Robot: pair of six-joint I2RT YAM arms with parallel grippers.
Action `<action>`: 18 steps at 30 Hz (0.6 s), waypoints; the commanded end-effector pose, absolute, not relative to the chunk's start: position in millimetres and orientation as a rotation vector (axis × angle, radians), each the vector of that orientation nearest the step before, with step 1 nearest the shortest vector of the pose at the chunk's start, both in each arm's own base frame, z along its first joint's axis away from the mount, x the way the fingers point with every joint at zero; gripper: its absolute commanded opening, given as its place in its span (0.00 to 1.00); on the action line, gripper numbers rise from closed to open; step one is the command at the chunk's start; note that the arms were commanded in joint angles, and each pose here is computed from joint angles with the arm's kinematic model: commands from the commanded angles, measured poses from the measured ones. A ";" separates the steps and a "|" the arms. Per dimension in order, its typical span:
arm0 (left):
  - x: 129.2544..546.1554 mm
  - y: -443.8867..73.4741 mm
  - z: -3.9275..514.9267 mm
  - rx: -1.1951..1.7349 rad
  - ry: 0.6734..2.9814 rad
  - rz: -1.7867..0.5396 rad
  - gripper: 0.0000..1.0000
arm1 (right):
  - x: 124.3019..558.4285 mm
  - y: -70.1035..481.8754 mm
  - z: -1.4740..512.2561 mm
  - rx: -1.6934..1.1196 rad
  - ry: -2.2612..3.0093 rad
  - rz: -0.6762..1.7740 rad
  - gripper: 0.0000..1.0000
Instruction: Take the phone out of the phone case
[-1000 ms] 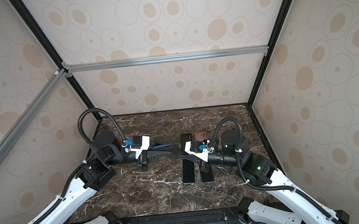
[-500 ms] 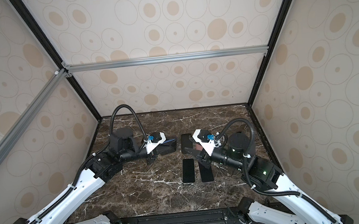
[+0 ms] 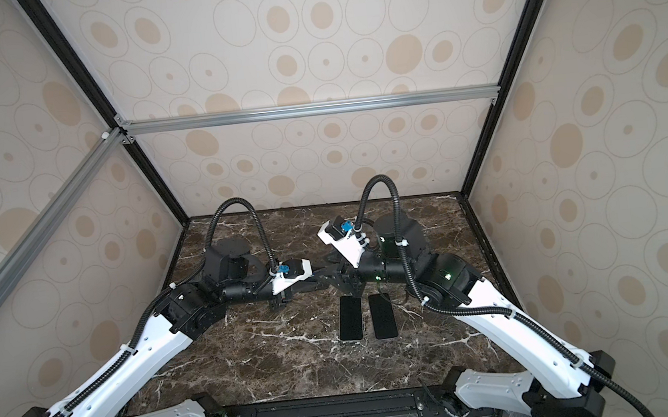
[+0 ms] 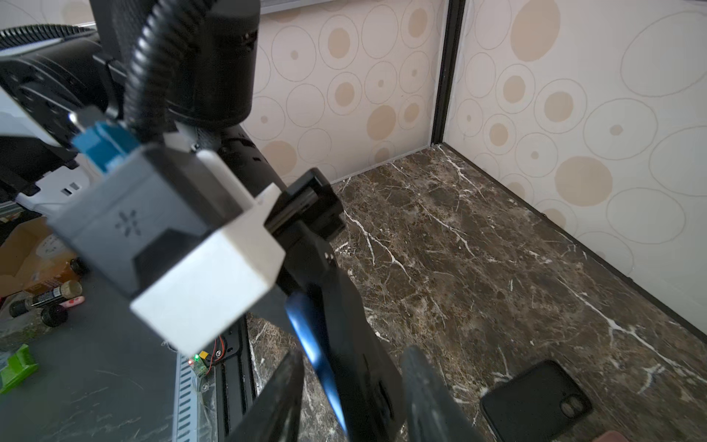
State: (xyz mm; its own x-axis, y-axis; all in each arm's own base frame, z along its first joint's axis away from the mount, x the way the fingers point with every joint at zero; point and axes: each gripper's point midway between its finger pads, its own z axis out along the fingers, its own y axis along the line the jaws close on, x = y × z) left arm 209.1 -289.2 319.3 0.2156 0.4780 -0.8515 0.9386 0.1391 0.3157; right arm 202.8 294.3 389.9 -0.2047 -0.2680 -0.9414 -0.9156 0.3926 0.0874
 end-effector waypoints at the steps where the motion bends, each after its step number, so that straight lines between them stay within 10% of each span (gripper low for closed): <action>1: 200.0 -293.9 351.5 1.513 1.270 -0.570 0.00 | 196.3 297.9 394.6 -1.082 1.709 0.892 0.44; 18: 192.0 -299.3 351.8 1.554 1.239 -0.581 0.00 | 209.2 304.2 374.8 -1.109 1.830 0.845 0.40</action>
State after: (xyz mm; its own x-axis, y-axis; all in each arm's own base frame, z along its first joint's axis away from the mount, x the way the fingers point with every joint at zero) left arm 199.5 -292.9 312.7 0.2328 0.4957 -0.8367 0.9462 0.0835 0.3128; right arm 208.1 304.9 378.7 -0.2669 -0.3309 -0.9051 -0.9161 0.3788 0.1317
